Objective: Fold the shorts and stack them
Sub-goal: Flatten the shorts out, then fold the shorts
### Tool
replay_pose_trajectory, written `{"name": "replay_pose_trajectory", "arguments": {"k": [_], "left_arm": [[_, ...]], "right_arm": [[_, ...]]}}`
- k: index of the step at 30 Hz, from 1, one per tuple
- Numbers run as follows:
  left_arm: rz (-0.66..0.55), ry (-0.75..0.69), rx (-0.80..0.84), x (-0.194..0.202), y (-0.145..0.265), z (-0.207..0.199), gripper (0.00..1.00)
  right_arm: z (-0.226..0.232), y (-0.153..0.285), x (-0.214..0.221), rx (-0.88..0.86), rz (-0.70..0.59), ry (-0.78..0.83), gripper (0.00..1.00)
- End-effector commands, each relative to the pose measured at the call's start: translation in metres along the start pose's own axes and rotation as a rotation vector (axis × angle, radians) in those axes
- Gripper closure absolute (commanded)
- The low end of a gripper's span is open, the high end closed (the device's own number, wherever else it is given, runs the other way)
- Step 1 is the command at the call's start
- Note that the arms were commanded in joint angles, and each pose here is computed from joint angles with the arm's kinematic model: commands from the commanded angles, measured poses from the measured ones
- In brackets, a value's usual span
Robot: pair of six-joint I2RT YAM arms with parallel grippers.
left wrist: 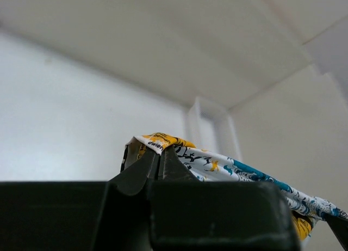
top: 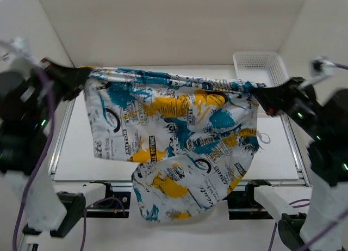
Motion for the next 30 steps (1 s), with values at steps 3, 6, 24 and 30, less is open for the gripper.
{"name": "replay_pose_trajectory", "arguments": {"k": [3,6,24,30], "left_arm": [[0.254,-0.056,-0.296,0.057,-0.159,0.065,0.90],[0.420,-0.025,-0.341,0.097,-0.220,0.099,0.90],[0.535,0.032,-0.411,0.155,-0.383,0.208,0.90],[0.518,-0.004,-0.356,0.135,-0.364,0.194,0.90]], "right_arm": [[-0.125,-0.107,0.040,0.431,0.159,-0.103,1.00],[-0.173,-0.151,0.062,0.529,0.226,-0.145,1.00],[-0.310,-0.356,0.113,0.638,0.444,-0.285,1.00],[-0.305,-0.355,0.112,0.611,0.469,-0.302,1.00]]}}
Point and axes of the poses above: each gripper's point midway between its finger pads, its own y axis back along the fingers, its own z axis along the line the jaws close on, x = y × z, the point moved 10 cm from there along y, back along the fingers, and after that the axes turned 14 degrees about -y, right-handed, at the moved point
